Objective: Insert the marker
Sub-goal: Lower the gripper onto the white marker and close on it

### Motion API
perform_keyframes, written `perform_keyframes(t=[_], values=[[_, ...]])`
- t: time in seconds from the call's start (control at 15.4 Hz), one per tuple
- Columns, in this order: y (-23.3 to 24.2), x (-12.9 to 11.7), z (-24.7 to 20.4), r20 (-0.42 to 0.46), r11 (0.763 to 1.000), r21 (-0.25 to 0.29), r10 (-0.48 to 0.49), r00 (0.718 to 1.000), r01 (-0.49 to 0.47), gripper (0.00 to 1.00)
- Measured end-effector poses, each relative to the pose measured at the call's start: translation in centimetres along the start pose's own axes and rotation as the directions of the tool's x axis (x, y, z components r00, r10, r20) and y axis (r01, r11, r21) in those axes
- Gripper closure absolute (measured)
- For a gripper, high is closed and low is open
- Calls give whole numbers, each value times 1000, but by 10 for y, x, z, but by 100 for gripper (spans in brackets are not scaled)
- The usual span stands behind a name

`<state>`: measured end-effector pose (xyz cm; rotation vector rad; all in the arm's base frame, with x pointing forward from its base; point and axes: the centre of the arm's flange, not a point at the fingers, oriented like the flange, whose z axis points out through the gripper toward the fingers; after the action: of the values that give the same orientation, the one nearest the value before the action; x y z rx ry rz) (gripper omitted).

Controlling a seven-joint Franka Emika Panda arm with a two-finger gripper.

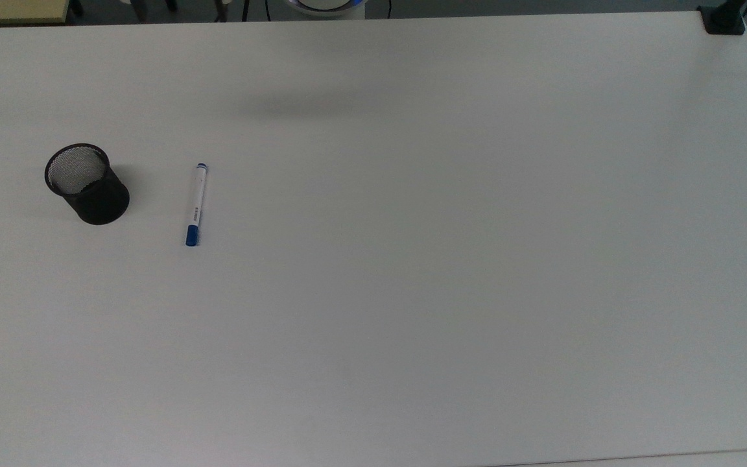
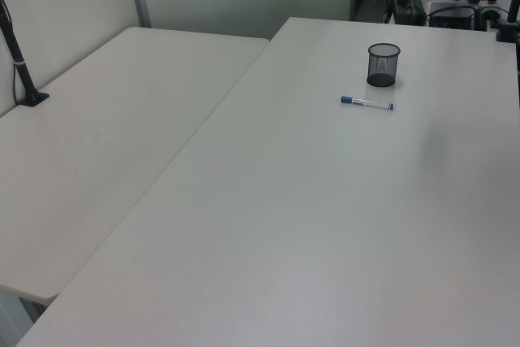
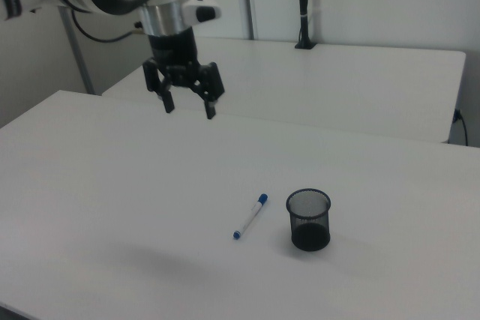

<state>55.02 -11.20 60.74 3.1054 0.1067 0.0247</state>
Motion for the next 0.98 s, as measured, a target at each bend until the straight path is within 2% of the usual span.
perform_keyframes(t=[0.2,0.46,0.85,0.98], values=[[16,23,46,24,997,-60,-40,999,41,0],[22,58,107,24,995,-86,-57,998,58,0],[42,83,181,-98,992,-115,38,995,-49,0],[39,89,214,-106,990,-111,71,992,-83,0]])
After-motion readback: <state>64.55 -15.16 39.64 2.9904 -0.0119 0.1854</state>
